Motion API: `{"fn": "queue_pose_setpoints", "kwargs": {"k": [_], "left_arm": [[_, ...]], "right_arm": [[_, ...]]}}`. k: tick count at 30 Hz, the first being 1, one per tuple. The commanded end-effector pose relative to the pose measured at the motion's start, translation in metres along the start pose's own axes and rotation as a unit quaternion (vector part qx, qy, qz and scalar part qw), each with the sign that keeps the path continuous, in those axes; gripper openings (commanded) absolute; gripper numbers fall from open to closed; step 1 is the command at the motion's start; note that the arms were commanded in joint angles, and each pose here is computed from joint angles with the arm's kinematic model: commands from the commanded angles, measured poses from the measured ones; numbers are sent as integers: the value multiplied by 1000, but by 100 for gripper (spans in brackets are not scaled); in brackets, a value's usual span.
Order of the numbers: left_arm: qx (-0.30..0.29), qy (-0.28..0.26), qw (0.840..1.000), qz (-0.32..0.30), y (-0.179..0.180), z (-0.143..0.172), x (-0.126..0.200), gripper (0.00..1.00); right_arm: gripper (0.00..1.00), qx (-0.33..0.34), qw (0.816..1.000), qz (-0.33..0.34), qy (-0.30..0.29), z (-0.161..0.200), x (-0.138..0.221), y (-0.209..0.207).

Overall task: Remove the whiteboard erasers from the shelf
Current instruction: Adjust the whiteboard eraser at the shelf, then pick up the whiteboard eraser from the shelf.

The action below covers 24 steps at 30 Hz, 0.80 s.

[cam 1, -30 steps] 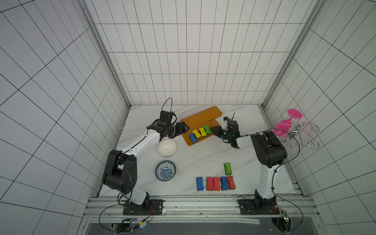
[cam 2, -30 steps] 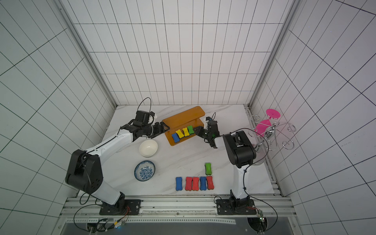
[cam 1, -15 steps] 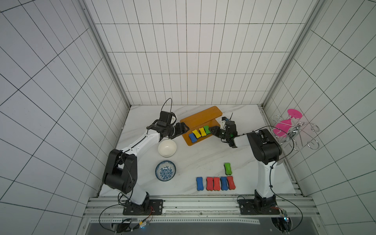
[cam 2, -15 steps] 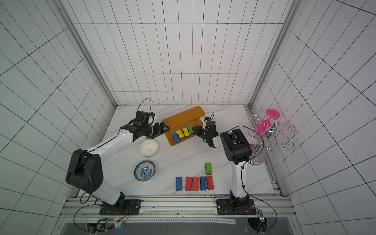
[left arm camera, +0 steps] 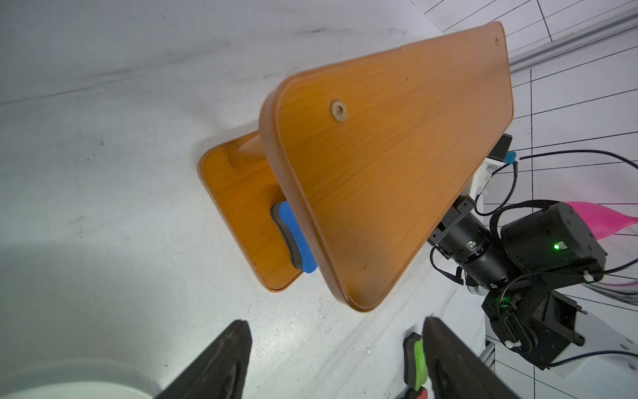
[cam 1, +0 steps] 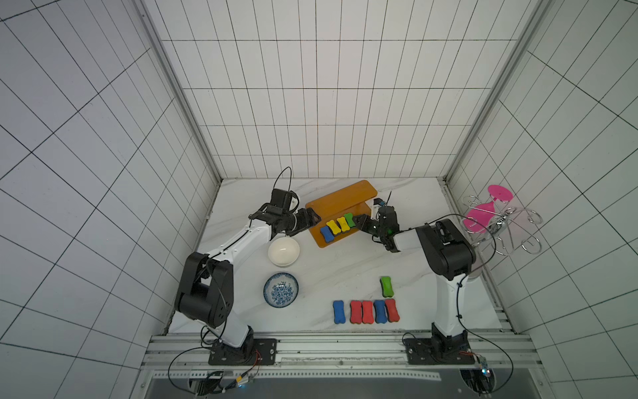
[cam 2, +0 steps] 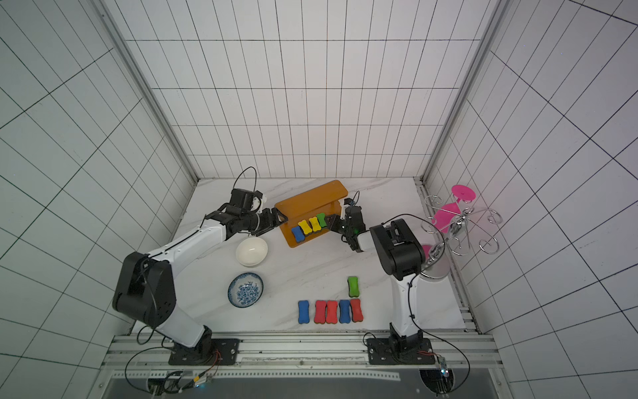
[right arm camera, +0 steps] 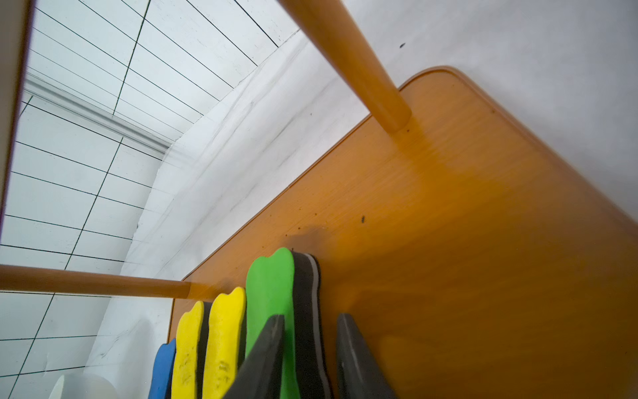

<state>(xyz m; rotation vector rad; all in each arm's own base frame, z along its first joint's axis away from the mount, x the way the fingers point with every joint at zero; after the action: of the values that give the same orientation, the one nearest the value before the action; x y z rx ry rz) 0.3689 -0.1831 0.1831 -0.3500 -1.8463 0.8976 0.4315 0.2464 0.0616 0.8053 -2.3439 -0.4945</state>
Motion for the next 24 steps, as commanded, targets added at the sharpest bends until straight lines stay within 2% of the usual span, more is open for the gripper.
{"fn": "queue_pose_setpoints", "kwargs": {"k": [1, 7, 13, 19, 24], "left_arm": [[-1, 2, 1000, -5, 6, -1, -4, 81], [1, 3, 1000, -1, 5, 1, -3, 81], [-2, 1, 1000, 2, 3, 1, -1, 81], [-3, 2, 1000, 4, 1, 1, -1, 81], [-5, 1, 1000, 5, 0, 0, 0, 81]], "right_arm": [[21, -7, 999, 37, 34, 29, 4, -18], [21, 0, 998, 62, 24, 23, 27, -22], [24, -1, 999, 40, 4, 1, 39, -10], [31, -12, 1000, 3, 2, -15, 32, 0], [35, -16, 1000, -4, 24, -6, 21, -5]]}}
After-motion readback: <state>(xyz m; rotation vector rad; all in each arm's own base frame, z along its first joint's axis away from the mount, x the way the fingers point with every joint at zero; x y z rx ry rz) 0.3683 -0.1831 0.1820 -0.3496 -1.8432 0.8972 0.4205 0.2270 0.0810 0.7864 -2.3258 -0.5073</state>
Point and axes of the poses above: each gripper's point midway between its finger pads, its own x axis back along the fingers, its own y axis along the line the jaws close on, z = x × y, the point moved 4 cm from there along x, back along the fingers, and after that the axes turned 12 degrees about x, right-handed, at the moved point
